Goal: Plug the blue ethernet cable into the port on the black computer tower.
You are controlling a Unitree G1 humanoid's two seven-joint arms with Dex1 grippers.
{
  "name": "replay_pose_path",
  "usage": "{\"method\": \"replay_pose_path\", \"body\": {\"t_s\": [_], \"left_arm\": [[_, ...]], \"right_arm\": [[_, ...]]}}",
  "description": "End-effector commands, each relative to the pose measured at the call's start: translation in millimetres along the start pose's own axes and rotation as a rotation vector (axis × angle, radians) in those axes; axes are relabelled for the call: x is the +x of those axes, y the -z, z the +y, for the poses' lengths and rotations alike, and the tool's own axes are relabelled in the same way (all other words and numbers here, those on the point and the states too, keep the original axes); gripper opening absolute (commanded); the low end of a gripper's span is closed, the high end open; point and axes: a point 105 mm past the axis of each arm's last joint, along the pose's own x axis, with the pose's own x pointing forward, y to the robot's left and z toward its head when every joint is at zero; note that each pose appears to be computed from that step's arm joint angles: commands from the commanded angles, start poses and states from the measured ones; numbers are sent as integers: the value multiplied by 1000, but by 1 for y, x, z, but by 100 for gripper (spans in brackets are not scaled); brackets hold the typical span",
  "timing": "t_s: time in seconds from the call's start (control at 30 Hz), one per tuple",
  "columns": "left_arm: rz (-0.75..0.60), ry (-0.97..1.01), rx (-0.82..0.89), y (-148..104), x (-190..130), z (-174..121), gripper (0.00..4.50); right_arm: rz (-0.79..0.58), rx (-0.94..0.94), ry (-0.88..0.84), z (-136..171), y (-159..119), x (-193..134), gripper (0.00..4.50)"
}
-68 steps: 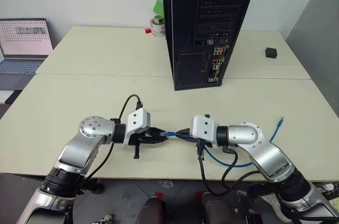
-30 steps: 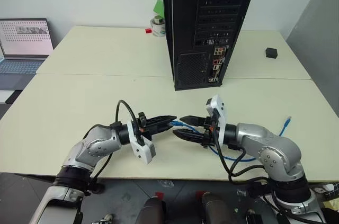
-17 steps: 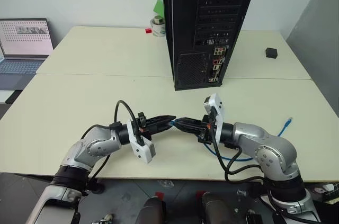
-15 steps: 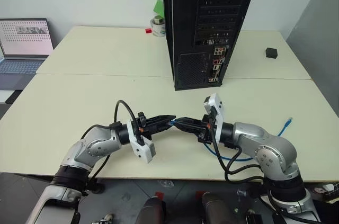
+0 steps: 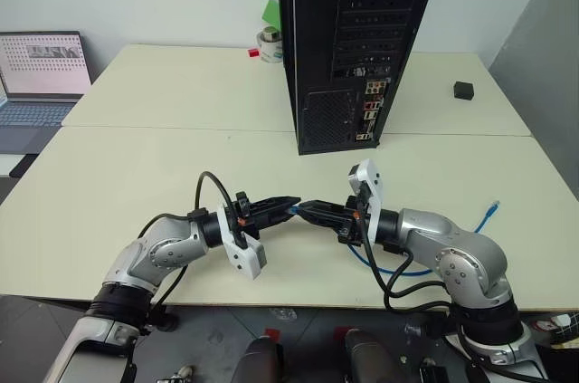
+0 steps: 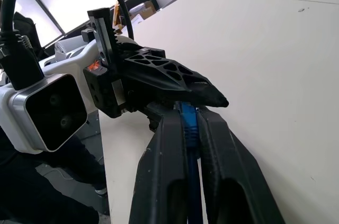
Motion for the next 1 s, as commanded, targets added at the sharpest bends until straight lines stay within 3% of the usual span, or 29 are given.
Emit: {"method": "replay_pose_path", "body": {"t_s": [0.03, 0.13, 0.43, 0.53, 0.73, 1.0], "left_arm": [[-16, -20, 30, -3, 2, 9, 27], [-14, -20, 32, -2, 2, 9, 27], [-14, -23, 30, -2, 2, 8, 27], [-12, -23, 31, -2, 2, 8, 27], [-9, -21, 32, -2, 1, 7, 27], [-10, -17, 37, -2, 0, 6, 27]], "right_arm": [[-14, -11, -14, 3, -5, 1, 138], [-8, -3, -15, 2, -5, 0, 202], [-27, 30, -21, 0, -6, 0, 207], [-33, 34, -20, 0, -7, 1, 156], [-42, 40, -23, 0, -9, 1, 8], [-34, 43, -26, 0, -8, 1, 5]]}}
